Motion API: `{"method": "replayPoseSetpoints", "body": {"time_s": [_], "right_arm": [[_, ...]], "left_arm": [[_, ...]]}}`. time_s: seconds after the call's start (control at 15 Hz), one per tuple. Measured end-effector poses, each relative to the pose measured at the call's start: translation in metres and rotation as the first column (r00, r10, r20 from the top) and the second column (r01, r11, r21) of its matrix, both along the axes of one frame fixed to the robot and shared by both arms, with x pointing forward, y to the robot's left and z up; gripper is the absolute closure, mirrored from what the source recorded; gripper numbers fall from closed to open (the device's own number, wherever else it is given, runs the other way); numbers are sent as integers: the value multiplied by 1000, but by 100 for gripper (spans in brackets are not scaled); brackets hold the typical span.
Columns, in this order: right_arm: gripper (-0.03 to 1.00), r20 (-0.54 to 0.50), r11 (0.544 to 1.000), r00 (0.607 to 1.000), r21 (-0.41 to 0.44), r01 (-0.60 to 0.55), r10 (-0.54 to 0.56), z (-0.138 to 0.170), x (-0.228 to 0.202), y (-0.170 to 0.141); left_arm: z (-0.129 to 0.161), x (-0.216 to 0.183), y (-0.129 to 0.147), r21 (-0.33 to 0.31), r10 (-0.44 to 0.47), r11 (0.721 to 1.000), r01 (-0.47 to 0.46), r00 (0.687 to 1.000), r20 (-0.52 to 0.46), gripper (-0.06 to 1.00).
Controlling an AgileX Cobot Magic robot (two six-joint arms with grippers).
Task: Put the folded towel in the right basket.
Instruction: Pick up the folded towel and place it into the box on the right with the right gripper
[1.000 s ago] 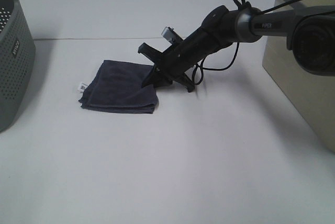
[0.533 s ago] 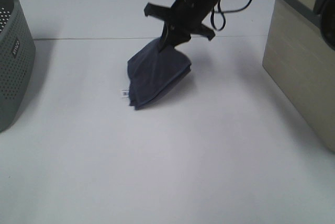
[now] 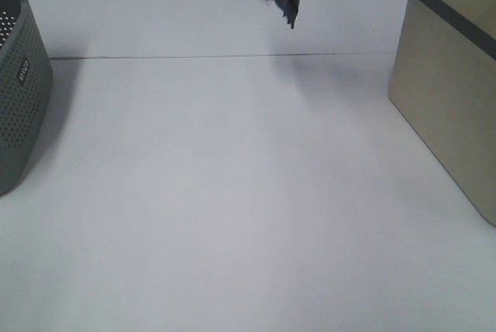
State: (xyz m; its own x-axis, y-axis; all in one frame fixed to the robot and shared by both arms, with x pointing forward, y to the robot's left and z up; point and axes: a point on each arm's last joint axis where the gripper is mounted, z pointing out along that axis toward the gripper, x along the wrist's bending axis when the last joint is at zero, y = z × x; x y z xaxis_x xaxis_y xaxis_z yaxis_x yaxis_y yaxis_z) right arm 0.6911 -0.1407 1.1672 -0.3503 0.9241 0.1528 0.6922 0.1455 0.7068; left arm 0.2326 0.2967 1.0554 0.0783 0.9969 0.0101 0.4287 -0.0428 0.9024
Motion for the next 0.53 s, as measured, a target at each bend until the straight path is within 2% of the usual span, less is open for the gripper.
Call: {"method": "replayPoseSetpoints", "body": {"time_s": [0.13,0.27,0.33,0.4,0.53], "right_arm": [[91,50,994,993,-1,110,-109,26,-3,-52],[91,43,975,975,-22,221,-220,36,-11,-106],[91,18,962,963,-44,268,-268,33,-16,-130],[91,-13,930,936,-116,349,-353,27,-27,-179],[91,-56,894,901,-165,417,-430,13,-31,-212]], "left_arm": [[0,0,0,0,0,1000,0,1000,0,-5],[0,0,0,0,0,1000,0,1000,0,-5],[0,0,0,0,0,1000,0,1000,0,-5],[0,0,0,0,0,1000,0,1000,0,-5],[0,0,0,0,0,1000,0,1000,0,-5]]}}
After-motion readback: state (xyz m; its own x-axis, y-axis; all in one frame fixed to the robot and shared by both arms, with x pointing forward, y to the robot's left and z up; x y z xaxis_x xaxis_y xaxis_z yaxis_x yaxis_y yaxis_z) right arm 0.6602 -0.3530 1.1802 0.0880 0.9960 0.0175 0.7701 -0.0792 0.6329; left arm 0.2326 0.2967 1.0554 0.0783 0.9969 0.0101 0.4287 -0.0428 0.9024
